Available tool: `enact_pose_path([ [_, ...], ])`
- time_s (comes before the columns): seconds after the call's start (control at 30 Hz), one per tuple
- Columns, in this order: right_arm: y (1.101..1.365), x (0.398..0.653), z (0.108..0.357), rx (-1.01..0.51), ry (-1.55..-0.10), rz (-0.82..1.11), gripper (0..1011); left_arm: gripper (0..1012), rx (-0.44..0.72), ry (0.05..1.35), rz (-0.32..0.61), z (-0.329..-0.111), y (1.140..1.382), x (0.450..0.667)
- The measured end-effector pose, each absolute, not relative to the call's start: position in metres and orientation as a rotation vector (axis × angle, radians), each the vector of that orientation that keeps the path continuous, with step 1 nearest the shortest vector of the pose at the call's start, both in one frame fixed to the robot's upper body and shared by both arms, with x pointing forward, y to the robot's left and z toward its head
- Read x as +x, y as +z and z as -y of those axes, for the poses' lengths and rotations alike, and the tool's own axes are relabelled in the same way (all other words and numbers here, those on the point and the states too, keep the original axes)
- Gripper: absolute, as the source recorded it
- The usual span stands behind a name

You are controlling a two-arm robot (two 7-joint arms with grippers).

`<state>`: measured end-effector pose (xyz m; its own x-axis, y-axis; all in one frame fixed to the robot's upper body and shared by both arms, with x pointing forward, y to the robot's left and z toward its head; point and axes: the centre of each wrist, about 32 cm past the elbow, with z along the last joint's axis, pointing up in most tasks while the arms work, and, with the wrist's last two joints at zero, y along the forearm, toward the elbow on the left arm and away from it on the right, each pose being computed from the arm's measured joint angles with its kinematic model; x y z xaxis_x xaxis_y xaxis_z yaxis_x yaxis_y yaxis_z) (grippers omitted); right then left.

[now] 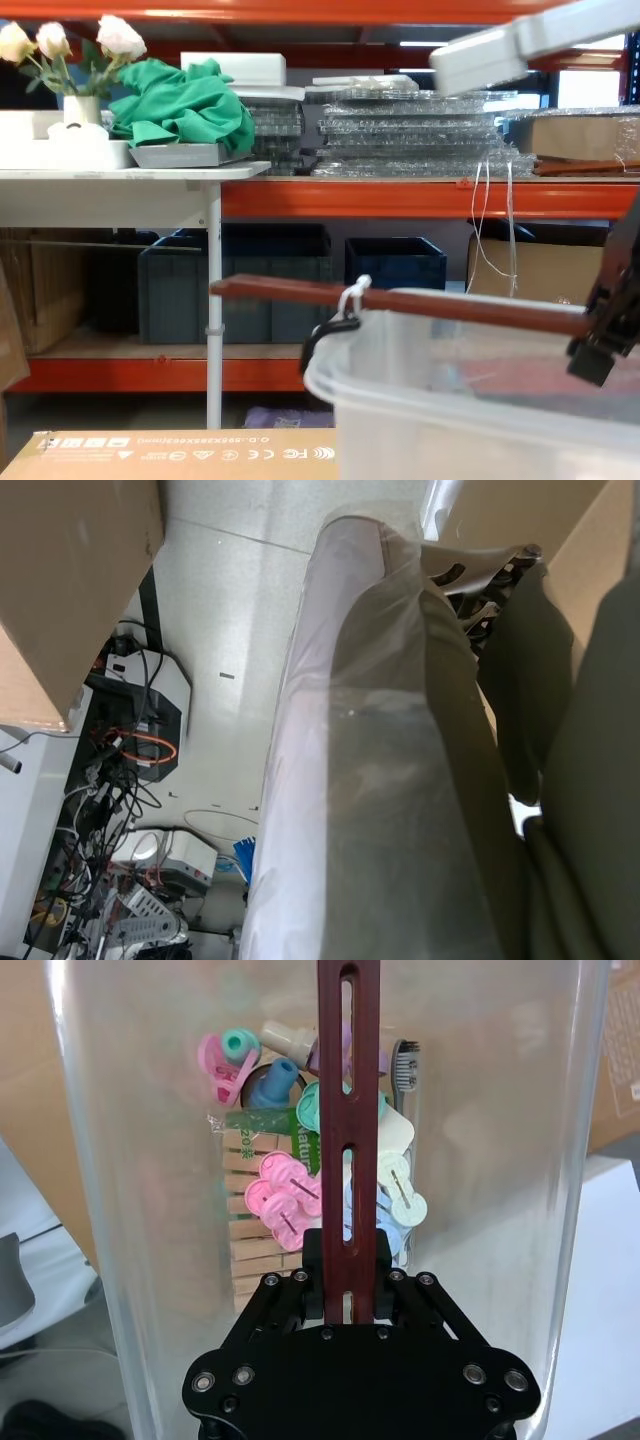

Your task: Use one hand to grasp the basket and place it at the designated location.

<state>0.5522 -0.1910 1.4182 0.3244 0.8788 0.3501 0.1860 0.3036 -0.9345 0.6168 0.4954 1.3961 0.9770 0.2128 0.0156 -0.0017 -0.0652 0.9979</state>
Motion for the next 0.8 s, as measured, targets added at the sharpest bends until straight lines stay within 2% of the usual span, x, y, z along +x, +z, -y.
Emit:
enact_pose_path([
  [0.33,1.444,0.557,0.233,-1.280,0.471,1.084,240,0,1.629,0.177,-0.163,-0.495,1.396,0.617],
  [0.8,1.464,0.568,0.277,-1.380,0.271,0.916,240,0,1.629,0.177,-0.163,-0.495,1.396,0.617],
])
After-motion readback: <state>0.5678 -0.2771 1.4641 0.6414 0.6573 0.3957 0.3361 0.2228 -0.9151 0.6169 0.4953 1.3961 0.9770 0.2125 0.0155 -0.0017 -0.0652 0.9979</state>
